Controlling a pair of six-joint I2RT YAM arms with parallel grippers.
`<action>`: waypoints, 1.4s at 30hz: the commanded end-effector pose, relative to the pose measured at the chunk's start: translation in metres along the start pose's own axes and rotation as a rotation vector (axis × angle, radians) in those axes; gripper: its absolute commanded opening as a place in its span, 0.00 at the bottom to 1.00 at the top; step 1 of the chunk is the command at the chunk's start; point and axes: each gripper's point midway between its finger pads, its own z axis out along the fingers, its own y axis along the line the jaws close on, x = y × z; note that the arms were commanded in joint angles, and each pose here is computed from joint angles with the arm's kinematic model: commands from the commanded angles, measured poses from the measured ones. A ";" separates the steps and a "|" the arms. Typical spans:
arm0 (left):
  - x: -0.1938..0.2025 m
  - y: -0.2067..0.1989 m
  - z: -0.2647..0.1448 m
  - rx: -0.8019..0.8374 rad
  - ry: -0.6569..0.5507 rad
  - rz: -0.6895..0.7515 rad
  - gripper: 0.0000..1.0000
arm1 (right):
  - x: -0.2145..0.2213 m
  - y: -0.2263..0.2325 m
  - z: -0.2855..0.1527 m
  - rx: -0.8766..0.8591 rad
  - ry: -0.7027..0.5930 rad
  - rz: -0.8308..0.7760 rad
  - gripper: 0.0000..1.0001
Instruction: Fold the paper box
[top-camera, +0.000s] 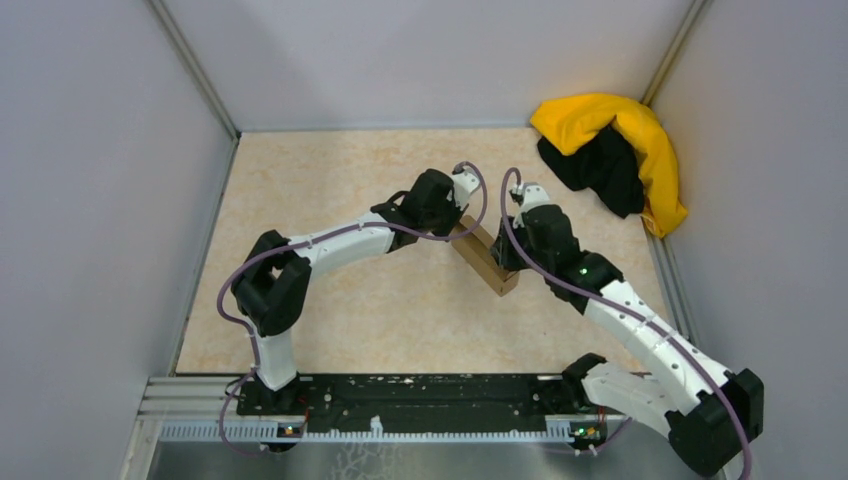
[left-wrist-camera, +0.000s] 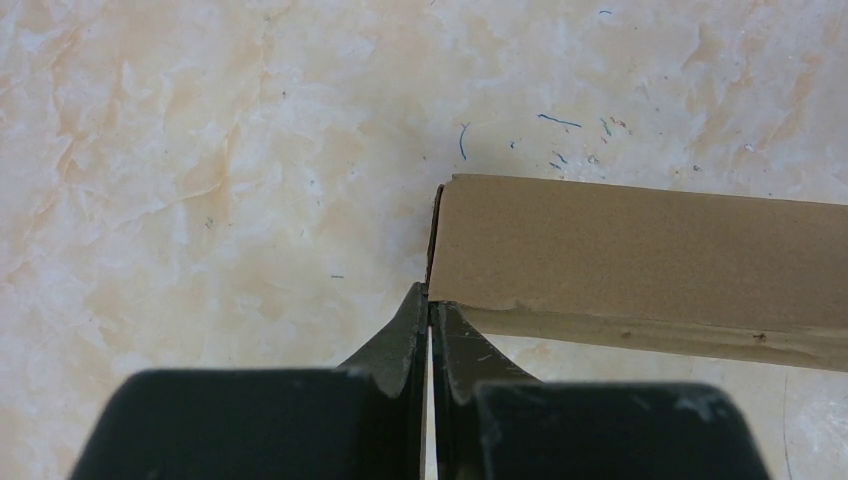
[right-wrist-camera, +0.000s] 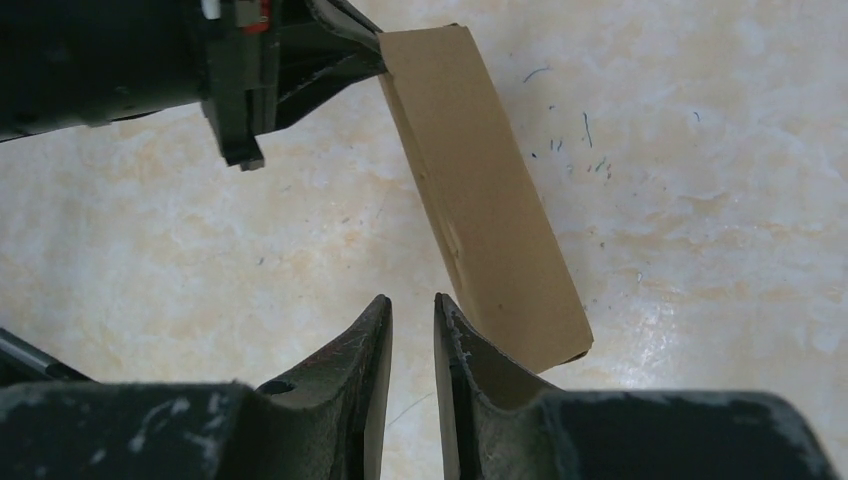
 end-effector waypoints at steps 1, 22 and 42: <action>0.016 -0.004 0.006 0.029 0.045 0.014 0.05 | -0.017 0.003 0.012 -0.029 -0.032 -0.014 0.22; 0.014 -0.007 -0.003 0.046 0.045 0.003 0.24 | 0.015 -0.003 0.030 -0.048 0.034 -0.010 0.18; 0.021 -0.014 -0.003 0.082 0.064 -0.014 0.35 | 0.023 -0.015 0.050 -0.042 0.067 0.015 0.13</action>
